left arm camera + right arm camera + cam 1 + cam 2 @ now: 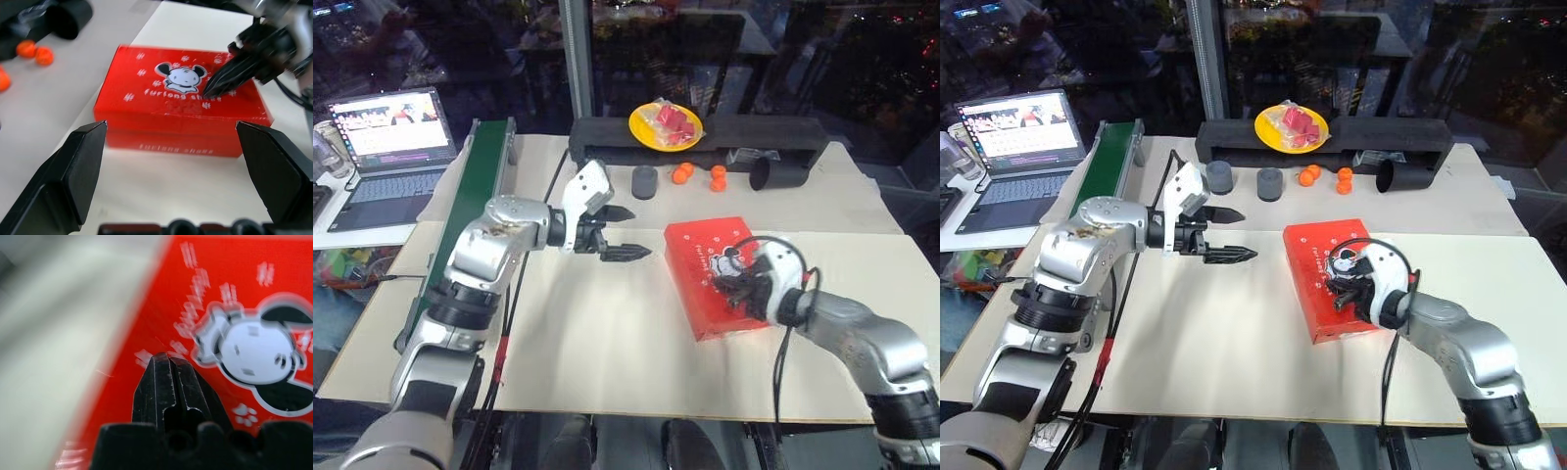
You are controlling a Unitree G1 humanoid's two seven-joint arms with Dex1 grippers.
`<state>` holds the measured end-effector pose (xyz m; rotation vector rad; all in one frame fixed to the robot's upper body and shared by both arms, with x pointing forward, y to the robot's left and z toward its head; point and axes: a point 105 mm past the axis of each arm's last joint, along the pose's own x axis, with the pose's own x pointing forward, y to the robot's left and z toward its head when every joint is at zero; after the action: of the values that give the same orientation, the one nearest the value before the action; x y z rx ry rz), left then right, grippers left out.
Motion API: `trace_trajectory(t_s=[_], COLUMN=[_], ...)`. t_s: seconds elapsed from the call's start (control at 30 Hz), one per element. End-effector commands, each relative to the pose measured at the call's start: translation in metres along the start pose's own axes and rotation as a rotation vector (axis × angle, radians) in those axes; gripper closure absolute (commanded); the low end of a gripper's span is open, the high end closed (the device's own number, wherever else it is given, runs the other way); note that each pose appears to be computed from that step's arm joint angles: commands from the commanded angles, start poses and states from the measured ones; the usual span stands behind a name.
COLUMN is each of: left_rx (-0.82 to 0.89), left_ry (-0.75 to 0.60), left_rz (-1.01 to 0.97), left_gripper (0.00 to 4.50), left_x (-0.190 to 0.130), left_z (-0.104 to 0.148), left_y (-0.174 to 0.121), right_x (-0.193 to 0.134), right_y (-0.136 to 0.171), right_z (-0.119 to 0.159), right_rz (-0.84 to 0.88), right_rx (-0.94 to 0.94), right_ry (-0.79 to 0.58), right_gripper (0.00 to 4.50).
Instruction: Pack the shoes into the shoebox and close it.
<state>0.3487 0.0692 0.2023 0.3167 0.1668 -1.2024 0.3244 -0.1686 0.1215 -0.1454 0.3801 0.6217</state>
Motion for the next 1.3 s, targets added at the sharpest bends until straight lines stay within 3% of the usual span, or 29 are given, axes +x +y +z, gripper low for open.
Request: trace_trajectory(t_s=[0.03, 0.13, 0.23, 0.3, 0.37, 0.47, 0.6, 0.7, 0.77, 0.87, 1.1, 1.3], left_rx=[0.051, 0.058, 0.031, 0.023, 0.007, -0.029, -0.076, -0.128, -0.15, -0.129, -0.077, -0.14], left_ry=[-0.031, -0.057, -0.077, -0.079, -0.089, -0.11, -0.207, -0.233, -0.221, -0.158, -0.159, -0.168], left_rz=[0.041, 0.075, 0.119, 0.134, 0.143, 0.164, 0.209, 0.292, 0.356, 0.447, 0.658, 0.696], left_gripper=[0.0, 0.0, 0.0, 0.0, 0.0, 0.0, 0.0, 0.0, 0.0, 0.0, 0.0, 0.0], left_x=[-0.007, -0.007, -0.006, -0.006, -0.005, -0.002, -0.001, 0.001, 0.001, 0.002, -0.002, -0.003], left_z=[0.012, 0.014, 0.013, 0.01, 0.008, 0.004, 0.0, -0.018, -0.034, -0.063, -0.103, -0.132], left_y=[-0.002, -0.001, 0.001, 0.001, 0.001, 0.001, 0.001, 0.007, 0.011, 0.008, 0.005, -0.008], right_x=[0.008, 0.009, -0.002, -0.01, -0.02, -0.036, -0.062, -0.096, -0.127, -0.163, -0.129, -0.107], right_y=[0.0, -0.003, -0.005, -0.012, -0.024, -0.029, -0.046, -0.089, -0.118, -0.133, -0.097, -0.085], right_z=[-0.014, -0.009, 0.025, 0.055, 0.071, 0.074, 0.069, 0.061, 0.058, 0.016, -0.046, -0.075], right_rz=[0.029, 0.028, 0.026, -0.034, -0.105, -0.147, -0.236, -0.526, -0.784, -1.016, -0.94, -0.91], right_rx=[-0.036, -0.063, -0.109, -0.167, -0.187, -0.304, -0.281, -0.275, -0.227, -0.178, -0.057, 0.01], right_ry=[0.059, 0.049, -0.067, -0.2, -0.249, -0.222, -0.217, -0.272, -0.367, -0.334, -0.303, -0.292], right_gripper=[4.48, 4.48, 4.48, 3.92, 3.36, 2.29, 0.99, 0.05, 0.05, 0.05, 0.05, 0.05])
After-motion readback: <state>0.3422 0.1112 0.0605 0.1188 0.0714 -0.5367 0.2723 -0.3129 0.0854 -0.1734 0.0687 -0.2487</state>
